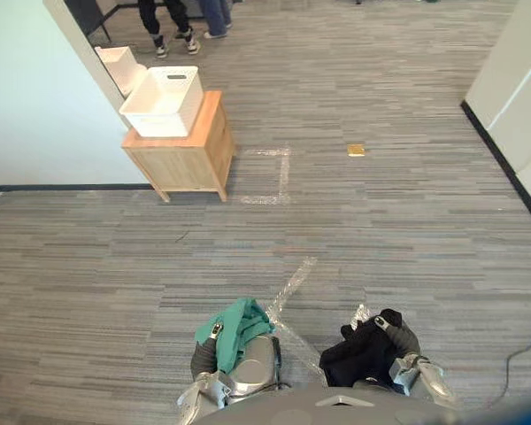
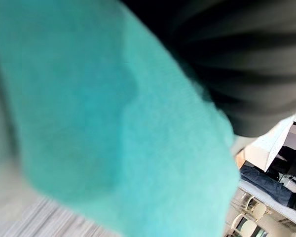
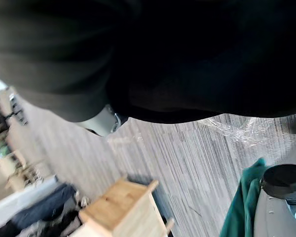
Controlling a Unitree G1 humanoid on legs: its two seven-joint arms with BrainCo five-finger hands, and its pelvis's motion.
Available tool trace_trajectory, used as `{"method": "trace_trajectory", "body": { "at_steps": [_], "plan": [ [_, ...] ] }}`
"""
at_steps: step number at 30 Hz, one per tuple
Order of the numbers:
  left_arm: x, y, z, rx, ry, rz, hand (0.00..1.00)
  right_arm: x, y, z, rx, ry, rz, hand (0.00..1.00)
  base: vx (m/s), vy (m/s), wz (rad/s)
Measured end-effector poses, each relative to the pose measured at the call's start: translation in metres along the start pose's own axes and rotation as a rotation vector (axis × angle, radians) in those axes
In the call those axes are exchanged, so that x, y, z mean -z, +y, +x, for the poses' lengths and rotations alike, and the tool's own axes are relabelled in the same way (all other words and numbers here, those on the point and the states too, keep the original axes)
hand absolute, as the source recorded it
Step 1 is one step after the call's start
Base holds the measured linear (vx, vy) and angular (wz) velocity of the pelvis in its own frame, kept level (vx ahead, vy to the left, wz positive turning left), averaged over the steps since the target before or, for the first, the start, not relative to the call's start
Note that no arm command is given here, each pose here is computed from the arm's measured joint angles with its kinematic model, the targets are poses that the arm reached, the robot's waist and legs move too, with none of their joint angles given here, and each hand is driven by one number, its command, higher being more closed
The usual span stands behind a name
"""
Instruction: Tidy the bed and pick cloth on bed and put in laundry
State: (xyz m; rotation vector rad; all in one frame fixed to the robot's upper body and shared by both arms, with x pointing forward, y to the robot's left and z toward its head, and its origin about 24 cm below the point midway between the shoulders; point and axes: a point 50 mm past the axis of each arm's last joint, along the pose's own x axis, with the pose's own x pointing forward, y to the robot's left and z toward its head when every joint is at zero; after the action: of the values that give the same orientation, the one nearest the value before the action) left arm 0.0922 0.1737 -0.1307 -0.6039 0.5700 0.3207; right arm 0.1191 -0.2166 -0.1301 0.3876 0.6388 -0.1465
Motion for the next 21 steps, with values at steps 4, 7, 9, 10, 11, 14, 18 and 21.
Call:
{"method": "trace_trajectory", "body": {
  "at_steps": [4, 7, 9, 10, 11, 14, 18, 21],
  "plan": [
    [-0.010, 0.010, 0.003, -0.013, -0.011, 0.038, 1.00, -0.003, 0.010, 0.004, -0.047, -0.022, -0.009, 1.00, 0.32, 0.081, 0.20],
    [-0.005, 0.012, 0.000, -0.010, 0.002, 0.066, 1.00, -0.004, 0.014, 0.005, -0.069, -0.019, -0.044, 1.00, 0.20, 0.082, -0.08],
    [0.001, 0.012, -0.003, -0.014, 0.020, 0.086, 1.00, -0.002, 0.018, 0.006, -0.081, -0.017, -0.052, 1.00, 0.14, 0.048, -0.16],
    [0.006, 0.011, -0.004, -0.010, 0.040, 0.101, 1.00, 0.001, 0.016, 0.003, -0.075, -0.008, -0.063, 1.00, 0.11, 0.046, 0.05],
    [0.006, 0.011, -0.004, -0.002, 0.046, 0.113, 1.00, 0.002, 0.015, 0.002, -0.066, -0.008, -0.075, 1.00, 0.11, 0.038, 0.15],
    [-0.003, 0.016, -0.004, 0.044, 0.059, 0.240, 1.00, 0.010, 0.021, -0.003, -0.062, 0.004, -0.099, 1.00, 0.19, 0.024, 0.23],
    [-0.005, 0.015, -0.001, 0.045, 0.072, 0.282, 1.00, 0.012, 0.024, -0.005, -0.068, 0.010, -0.118, 1.00, 0.26, 0.009, 0.17],
    [-0.008, 0.012, 0.004, 0.040, 0.065, 0.268, 1.00, 0.009, 0.023, -0.007, -0.083, -0.037, -0.128, 1.00, 0.26, -0.084, 0.35]
  ]
}}
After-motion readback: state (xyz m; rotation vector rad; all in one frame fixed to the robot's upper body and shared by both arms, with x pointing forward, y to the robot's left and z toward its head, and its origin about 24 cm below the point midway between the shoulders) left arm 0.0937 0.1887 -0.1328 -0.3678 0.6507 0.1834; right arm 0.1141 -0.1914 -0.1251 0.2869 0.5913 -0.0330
